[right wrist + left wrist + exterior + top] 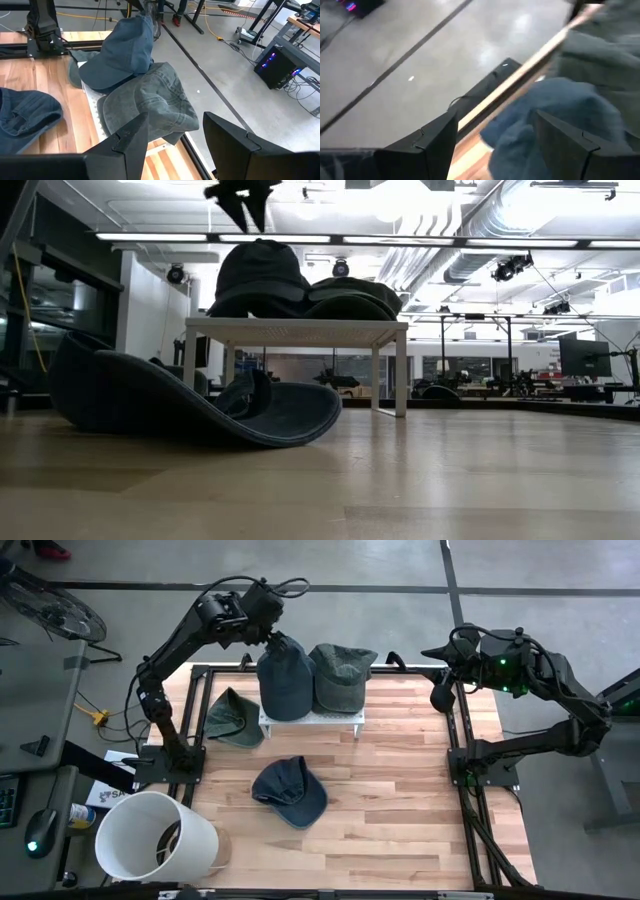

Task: Pick & Place hat
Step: Stack the gray cap on top of the other gray cap on the shelf

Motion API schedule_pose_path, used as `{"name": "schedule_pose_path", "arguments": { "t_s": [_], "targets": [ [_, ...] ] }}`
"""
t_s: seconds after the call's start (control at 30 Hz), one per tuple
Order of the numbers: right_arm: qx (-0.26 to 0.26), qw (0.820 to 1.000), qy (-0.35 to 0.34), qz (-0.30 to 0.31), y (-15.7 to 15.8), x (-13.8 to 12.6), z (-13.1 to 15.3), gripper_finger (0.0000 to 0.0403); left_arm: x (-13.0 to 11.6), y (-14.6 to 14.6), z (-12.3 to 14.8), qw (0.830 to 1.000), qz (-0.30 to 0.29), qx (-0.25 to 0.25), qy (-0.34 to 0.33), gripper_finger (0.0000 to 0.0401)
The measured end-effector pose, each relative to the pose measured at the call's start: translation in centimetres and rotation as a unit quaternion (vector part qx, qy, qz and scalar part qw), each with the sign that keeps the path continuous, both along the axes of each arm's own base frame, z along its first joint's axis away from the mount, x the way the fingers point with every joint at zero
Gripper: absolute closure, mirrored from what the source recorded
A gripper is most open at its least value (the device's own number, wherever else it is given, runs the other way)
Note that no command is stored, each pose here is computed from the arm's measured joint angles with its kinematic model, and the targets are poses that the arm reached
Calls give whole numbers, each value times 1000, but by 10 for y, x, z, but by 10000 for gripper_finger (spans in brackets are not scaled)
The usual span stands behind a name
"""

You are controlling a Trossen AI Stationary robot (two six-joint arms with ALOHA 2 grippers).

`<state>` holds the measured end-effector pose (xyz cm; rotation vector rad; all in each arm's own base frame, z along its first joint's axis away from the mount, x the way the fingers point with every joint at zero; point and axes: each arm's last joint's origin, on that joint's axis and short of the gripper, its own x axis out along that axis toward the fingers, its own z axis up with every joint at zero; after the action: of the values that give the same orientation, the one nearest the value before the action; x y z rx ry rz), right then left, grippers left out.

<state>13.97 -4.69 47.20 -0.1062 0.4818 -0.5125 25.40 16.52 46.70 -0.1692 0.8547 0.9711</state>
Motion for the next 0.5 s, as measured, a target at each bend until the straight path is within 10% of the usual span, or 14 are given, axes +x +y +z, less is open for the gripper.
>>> {"name": "schedule_pose_path", "arguments": {
  "t_s": [0.5],
  "targets": [
    [7, 1000, 26, 0, 0, -1, -5, 221, -40, 26, -7, 974, 213, -61, -48, 156]
  ]
}}
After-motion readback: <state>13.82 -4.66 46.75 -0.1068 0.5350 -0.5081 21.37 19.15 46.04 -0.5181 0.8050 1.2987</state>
